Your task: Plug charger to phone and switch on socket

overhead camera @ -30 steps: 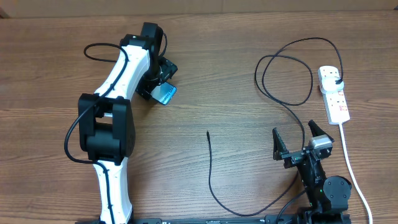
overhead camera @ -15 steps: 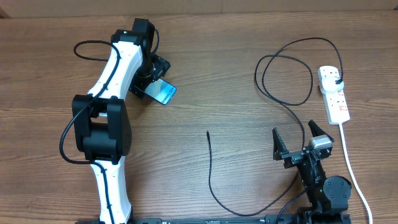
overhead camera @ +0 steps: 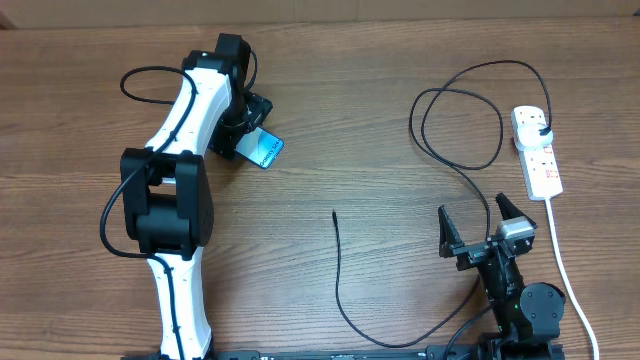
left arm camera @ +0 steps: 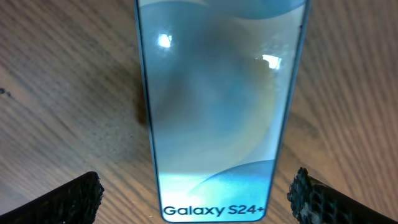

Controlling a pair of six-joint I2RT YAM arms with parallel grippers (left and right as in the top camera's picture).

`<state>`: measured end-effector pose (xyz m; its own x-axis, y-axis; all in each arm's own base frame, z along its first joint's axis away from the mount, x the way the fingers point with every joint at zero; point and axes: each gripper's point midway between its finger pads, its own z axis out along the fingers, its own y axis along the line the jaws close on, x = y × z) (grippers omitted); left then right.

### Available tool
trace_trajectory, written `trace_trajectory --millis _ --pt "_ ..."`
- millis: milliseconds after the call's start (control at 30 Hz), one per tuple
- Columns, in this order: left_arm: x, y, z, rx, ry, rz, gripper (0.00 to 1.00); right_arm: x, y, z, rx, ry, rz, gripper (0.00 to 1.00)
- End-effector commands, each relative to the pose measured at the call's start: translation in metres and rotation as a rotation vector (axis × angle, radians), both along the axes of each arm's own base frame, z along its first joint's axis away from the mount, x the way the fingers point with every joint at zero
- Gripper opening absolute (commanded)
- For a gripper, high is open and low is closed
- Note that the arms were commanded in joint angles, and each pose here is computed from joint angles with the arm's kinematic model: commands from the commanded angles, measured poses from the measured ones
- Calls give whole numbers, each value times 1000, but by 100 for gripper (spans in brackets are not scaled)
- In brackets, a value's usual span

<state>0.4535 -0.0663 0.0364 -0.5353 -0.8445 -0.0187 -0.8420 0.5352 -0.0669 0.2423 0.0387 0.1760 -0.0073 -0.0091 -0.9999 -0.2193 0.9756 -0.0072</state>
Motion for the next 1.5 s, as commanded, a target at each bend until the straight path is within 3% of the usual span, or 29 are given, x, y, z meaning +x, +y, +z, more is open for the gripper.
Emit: trace_trajectory --millis 0,1467 --pt "12 5 3 19 -40 27 100 0 0 -2 -1 -3 2 100" --pt "0 5 -9 68 -6 8 100 0 0 -2 -1 -3 2 100"
